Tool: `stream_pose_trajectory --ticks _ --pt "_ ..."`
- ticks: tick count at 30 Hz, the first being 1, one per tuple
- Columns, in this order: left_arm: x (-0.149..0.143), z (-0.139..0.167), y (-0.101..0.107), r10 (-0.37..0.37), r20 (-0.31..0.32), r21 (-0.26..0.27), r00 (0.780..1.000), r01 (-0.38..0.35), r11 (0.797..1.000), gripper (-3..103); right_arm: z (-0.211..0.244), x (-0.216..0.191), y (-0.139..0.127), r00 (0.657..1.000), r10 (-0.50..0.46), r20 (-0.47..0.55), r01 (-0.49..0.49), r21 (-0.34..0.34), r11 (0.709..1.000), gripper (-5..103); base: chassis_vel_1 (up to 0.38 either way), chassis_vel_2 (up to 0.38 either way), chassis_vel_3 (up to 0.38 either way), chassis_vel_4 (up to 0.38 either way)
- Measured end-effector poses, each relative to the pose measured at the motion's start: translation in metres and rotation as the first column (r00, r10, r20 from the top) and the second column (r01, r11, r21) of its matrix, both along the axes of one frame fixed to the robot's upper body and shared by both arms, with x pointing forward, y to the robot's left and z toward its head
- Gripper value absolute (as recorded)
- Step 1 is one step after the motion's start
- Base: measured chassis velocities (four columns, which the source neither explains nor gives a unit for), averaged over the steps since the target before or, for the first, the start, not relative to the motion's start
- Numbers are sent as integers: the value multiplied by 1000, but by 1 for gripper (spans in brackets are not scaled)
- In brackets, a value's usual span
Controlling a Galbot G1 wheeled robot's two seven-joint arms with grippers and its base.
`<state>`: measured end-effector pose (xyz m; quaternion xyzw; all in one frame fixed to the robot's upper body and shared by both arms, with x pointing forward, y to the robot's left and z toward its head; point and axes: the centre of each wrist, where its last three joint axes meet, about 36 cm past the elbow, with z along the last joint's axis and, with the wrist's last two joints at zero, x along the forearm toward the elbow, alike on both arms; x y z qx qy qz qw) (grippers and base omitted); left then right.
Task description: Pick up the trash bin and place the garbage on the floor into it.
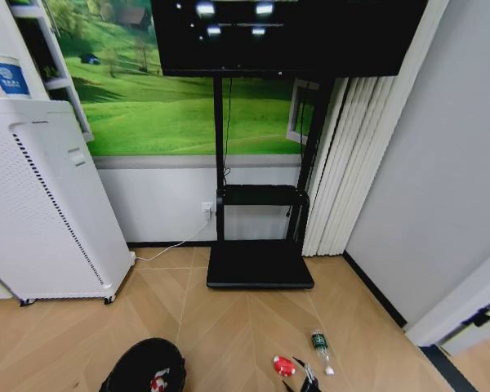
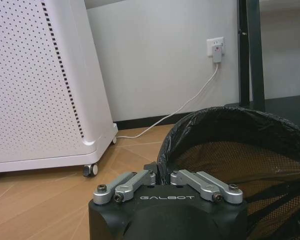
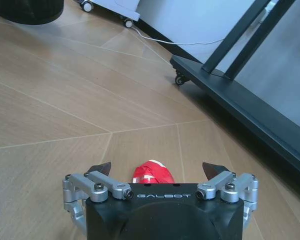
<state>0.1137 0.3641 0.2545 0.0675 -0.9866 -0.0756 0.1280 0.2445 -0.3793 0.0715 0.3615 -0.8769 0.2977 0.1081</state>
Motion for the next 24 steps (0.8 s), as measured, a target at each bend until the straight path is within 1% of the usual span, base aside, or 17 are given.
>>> stream_pose_trajectory --ticks 8,13,20,24 --pt "-1 -2 -4 8 0 -8 1000 -8 1000 7 -5 14 8 1000 26 13 -26 -17 1000 100 0 0 0 0" --pt "1 -2 -7 8 2 -14 1000 -8 1000 7 -14 15 9 999 21 -24 -22 -39 999 100 0 0 0 0" --pt "1 -5 -8 6 1 -18 1000 -6 1000 7 -19 24 18 999 24 -45 -26 -33 999 100 0 0 0 0" --pt "6 -4 -8 10 8 -28 1000 -9 1000 7 -21 32 21 998 27 -53 -29 -35 999 100 0 0 0 0"
